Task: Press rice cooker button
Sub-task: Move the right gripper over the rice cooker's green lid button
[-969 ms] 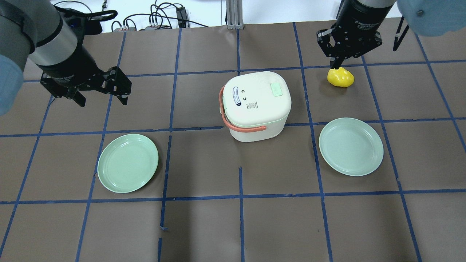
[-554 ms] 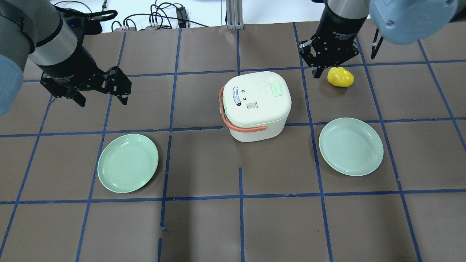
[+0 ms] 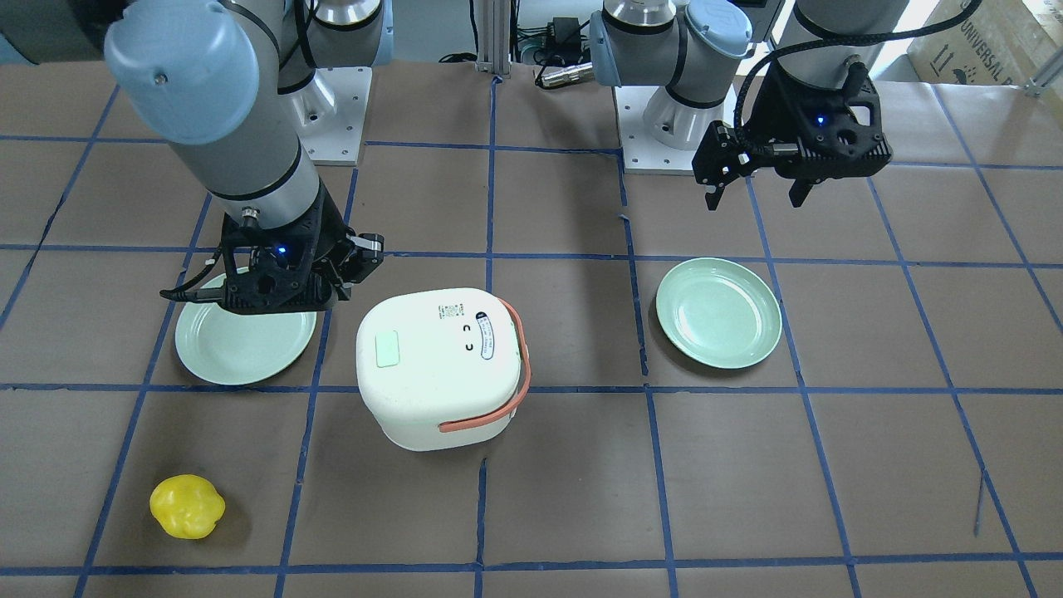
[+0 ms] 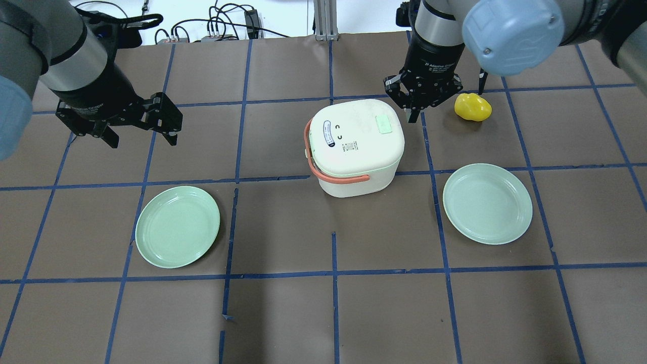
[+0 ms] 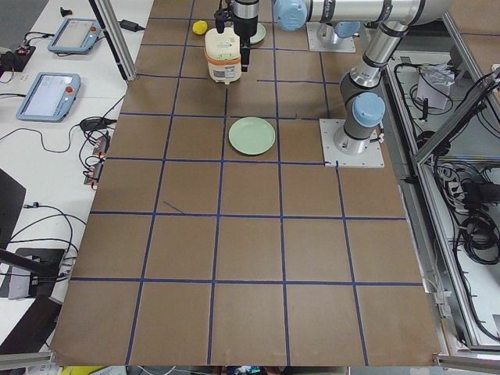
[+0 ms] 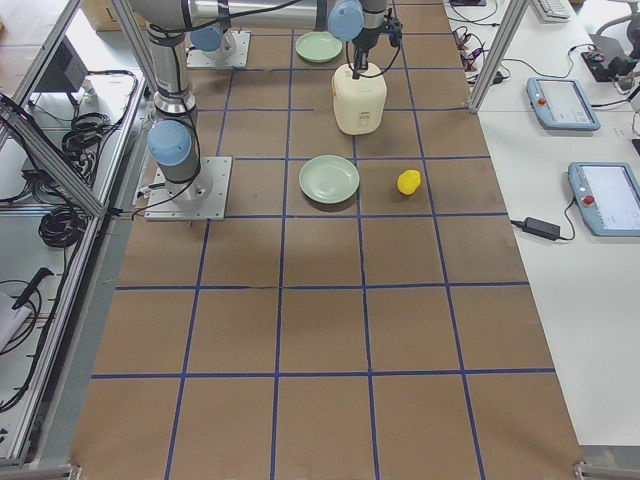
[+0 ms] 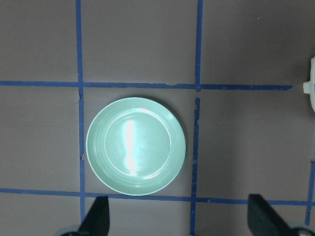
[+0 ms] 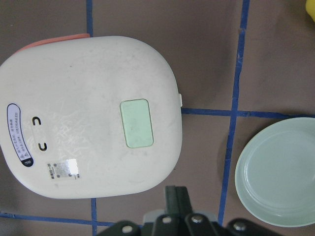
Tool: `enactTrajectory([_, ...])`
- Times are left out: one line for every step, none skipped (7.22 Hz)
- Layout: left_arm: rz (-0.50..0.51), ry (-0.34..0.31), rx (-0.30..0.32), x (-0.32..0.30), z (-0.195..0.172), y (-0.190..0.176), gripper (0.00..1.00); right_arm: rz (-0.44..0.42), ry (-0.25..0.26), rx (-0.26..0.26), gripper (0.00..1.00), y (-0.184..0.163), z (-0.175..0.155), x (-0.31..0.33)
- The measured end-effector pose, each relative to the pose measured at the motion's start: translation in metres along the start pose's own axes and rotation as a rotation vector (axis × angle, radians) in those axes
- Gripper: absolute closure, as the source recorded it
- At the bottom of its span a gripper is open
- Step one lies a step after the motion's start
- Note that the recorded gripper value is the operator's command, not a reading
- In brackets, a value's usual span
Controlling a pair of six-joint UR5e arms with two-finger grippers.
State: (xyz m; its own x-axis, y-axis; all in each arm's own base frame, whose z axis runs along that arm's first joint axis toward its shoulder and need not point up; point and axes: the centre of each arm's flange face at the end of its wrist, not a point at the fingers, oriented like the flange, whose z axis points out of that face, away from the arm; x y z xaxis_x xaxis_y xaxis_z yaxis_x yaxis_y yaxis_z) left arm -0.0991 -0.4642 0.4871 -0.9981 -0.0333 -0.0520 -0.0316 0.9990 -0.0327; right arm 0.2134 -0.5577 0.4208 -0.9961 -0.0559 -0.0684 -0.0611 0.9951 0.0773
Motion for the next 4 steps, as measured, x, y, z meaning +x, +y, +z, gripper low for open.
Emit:
enactTrajectory([0.000, 0.000, 0.000, 0.000, 0.000, 0.000, 0.00, -0.011, 0.001, 0.000, 0.92, -0.005, 0.008, -0.006])
enactTrajectory([0.000, 0.000, 0.000, 0.000, 0.000, 0.000, 0.00, -0.021, 0.001, 0.004, 0.92, -0.010, 0.014, -0.012])
enactTrajectory([0.000, 0.000, 0.000, 0.000, 0.000, 0.000, 0.00, -0.031, 0.003, 0.010, 0.92, -0.014, 0.019, -0.019])
enactTrajectory([0.000, 0.000, 0.000, 0.000, 0.000, 0.000, 0.00, -0.039, 0.004, 0.013, 0.92, -0.017, 0.023, -0.024])
